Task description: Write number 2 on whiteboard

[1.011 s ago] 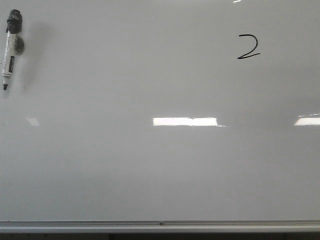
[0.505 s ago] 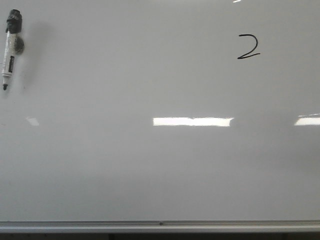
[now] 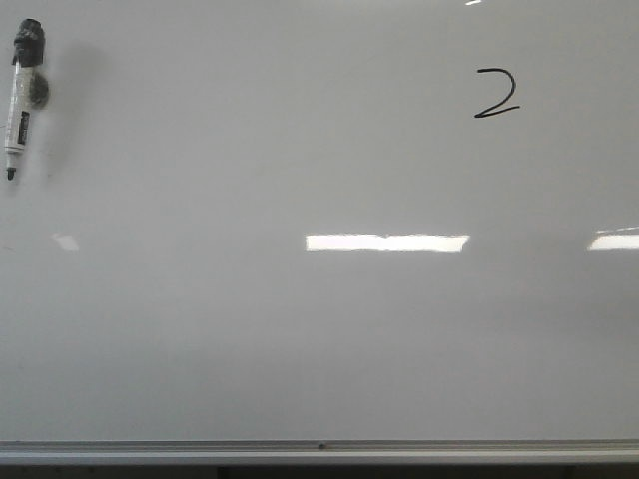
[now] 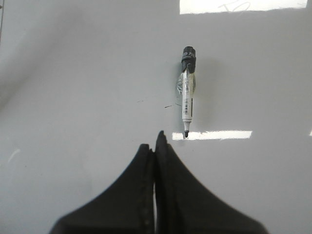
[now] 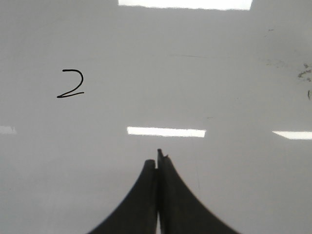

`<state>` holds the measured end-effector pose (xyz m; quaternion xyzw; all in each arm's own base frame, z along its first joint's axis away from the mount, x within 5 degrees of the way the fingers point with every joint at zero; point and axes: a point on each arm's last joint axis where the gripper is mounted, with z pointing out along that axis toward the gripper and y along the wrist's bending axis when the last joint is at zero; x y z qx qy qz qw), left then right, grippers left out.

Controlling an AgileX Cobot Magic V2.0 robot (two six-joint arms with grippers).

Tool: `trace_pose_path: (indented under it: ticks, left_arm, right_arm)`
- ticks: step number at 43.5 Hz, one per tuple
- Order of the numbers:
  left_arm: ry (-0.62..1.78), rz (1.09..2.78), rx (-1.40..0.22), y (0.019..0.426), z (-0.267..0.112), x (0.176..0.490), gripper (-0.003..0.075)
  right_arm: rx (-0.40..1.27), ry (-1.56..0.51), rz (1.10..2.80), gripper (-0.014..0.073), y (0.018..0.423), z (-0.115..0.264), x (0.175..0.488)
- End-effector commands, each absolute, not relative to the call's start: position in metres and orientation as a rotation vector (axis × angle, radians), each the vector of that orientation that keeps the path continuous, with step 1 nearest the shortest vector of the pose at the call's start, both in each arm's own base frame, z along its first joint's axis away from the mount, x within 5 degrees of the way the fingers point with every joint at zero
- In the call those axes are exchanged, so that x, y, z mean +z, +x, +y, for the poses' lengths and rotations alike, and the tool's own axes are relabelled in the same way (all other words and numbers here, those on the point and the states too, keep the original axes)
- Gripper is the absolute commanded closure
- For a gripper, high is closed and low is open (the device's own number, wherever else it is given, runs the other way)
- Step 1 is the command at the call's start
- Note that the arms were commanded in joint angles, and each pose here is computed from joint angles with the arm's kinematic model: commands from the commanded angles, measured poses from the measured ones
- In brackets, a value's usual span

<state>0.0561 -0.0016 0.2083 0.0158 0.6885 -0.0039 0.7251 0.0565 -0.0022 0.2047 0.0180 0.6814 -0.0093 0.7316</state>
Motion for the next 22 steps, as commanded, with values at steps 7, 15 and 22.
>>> trace_pose_path:
  ticks: [7, 15, 22]
  left_arm:
    - [0.027, 1.423, -0.02, 0.0544, -0.0016, 0.2151, 0.0741]
    - [0.027, 1.423, -0.02, 0.0544, -0.0016, 0.2151, 0.0741]
    - [0.027, 1.423, -0.02, 0.0544, -0.0016, 0.2151, 0.0741]
  right_arm:
    - [-0.02, 0.043, 1.379, 0.0663, 0.053, -0.0025, 0.2186]
    - [-0.02, 0.043, 1.379, 0.0663, 0.053, -0.0025, 0.2186]
    - [-0.02, 0.043, 1.379, 0.0663, 0.053, -0.0025, 0.2186]
